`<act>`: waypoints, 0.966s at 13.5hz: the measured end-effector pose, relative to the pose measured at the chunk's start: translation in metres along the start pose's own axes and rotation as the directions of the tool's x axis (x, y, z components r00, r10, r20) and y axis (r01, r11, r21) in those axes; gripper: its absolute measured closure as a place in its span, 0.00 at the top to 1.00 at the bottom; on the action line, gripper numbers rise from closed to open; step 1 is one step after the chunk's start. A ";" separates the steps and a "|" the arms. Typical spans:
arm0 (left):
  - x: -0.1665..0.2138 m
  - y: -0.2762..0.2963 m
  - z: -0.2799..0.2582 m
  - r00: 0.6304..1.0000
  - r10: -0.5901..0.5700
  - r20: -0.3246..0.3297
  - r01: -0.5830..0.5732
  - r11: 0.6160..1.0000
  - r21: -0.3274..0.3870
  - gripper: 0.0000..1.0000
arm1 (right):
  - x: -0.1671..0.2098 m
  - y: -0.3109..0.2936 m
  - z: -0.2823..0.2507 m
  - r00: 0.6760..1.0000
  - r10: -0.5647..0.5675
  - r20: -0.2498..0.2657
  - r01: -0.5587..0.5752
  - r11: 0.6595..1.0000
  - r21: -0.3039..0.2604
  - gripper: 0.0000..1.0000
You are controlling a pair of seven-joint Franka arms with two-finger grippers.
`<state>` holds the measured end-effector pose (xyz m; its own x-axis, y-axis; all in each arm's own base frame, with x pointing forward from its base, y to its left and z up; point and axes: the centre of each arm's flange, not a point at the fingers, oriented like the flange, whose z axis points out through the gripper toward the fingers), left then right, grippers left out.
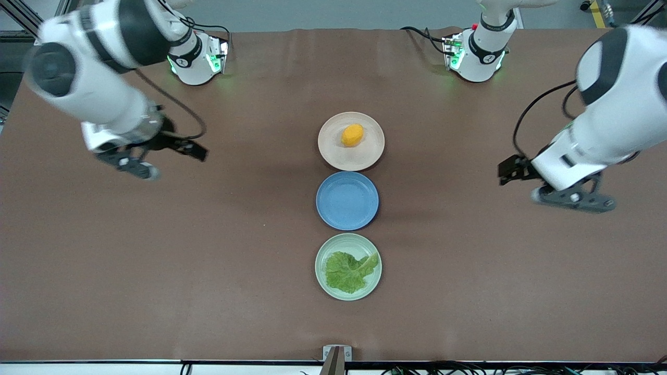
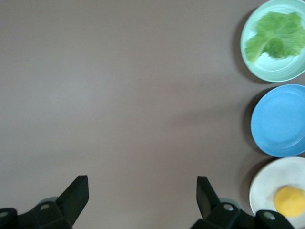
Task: Pick lemon and lettuce from plates
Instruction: 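Grasp the lemon with the right gripper while the left gripper grasps lettuce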
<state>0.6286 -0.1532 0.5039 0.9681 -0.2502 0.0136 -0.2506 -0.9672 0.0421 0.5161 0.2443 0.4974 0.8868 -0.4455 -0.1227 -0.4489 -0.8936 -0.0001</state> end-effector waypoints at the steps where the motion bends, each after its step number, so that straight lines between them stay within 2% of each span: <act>1: 0.013 0.017 0.024 0.999 0.036 -0.013 -0.036 0.999 -0.010 1.00 | -0.034 -0.031 0.019 1.000 0.028 -0.013 -0.028 1.000 0.009 1.00; 4: 0.042 0.079 0.089 0.989 0.123 -0.079 -0.126 0.991 -0.037 1.00 | -0.138 -0.115 0.105 0.990 0.138 -0.027 -0.137 0.990 0.039 1.00; 6: 0.058 0.118 0.129 0.979 0.168 -0.117 -0.175 0.983 -0.056 1.00 | -0.192 -0.151 0.167 0.983 0.183 -0.032 -0.182 0.983 0.039 1.00; 11: 0.087 0.180 0.227 0.929 0.205 -0.308 -0.244 0.965 -0.093 0.95 | -0.266 -0.186 0.278 0.966 0.251 -0.067 -0.247 0.967 0.060 1.00; 12: 0.088 0.188 0.245 0.913 0.225 -0.341 -0.268 0.960 -0.084 0.89 | -0.271 -0.191 0.290 0.961 0.266 -0.081 -0.262 0.963 0.059 1.00; 13: 0.088 0.194 0.260 0.888 0.267 -0.374 -0.308 0.950 -0.055 0.89 | -0.274 -0.196 0.299 0.956 0.281 -0.091 -0.276 0.959 0.059 1.00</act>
<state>0.6661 -0.3742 0.2531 0.7920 -0.4639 0.3969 -0.5367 -0.8389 0.0906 0.3285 0.5578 0.2340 0.7314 -0.6814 -0.0268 -0.6819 -0.7310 -0.0244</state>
